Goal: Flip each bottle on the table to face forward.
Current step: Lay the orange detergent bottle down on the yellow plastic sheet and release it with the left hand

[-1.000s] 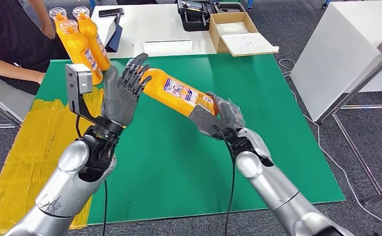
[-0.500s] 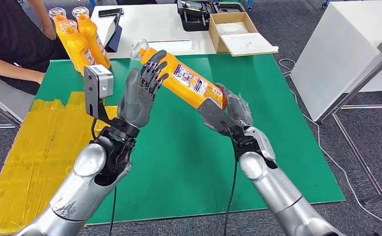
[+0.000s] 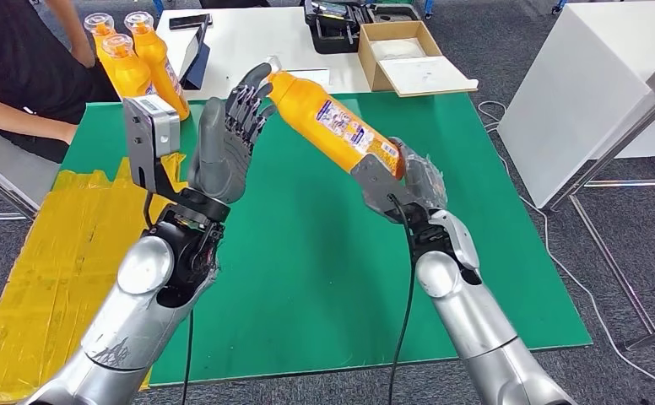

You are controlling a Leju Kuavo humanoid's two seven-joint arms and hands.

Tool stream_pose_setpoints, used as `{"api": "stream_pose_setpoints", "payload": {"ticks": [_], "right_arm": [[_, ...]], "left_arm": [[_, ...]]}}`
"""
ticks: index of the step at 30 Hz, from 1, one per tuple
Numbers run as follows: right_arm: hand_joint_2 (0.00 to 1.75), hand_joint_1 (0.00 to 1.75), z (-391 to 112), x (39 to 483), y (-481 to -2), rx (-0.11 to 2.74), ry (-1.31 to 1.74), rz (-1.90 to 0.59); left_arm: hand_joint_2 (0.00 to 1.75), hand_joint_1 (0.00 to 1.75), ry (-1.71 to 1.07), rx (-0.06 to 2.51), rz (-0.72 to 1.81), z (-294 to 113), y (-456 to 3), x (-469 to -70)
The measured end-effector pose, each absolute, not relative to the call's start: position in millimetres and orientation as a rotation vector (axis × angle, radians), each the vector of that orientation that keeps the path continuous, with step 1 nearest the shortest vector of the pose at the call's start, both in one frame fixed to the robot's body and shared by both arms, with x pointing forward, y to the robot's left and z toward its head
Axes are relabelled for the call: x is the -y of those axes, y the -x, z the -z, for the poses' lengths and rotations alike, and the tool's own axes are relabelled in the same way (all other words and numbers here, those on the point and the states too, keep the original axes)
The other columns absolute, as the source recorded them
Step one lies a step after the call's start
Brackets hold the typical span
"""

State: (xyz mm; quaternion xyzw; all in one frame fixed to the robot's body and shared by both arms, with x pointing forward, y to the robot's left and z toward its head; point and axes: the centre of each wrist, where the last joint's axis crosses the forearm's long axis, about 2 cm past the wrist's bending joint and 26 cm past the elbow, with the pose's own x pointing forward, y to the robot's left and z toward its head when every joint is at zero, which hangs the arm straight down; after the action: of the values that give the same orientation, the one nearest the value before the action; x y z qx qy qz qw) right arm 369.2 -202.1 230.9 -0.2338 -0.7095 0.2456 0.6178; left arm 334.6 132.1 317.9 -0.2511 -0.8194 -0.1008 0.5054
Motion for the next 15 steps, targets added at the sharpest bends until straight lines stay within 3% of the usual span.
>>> {"api": "stream_pose_setpoints", "payload": {"ticks": [15], "right_arm": [[1.75, 1.75, -239.2, 225.4, -368.5, 1.747, 0.56, -0.359]], "left_arm": [[0.0, 0.0, 0.584, 1.968, 0.217, -318.8, -340.8, -133.6]]}}
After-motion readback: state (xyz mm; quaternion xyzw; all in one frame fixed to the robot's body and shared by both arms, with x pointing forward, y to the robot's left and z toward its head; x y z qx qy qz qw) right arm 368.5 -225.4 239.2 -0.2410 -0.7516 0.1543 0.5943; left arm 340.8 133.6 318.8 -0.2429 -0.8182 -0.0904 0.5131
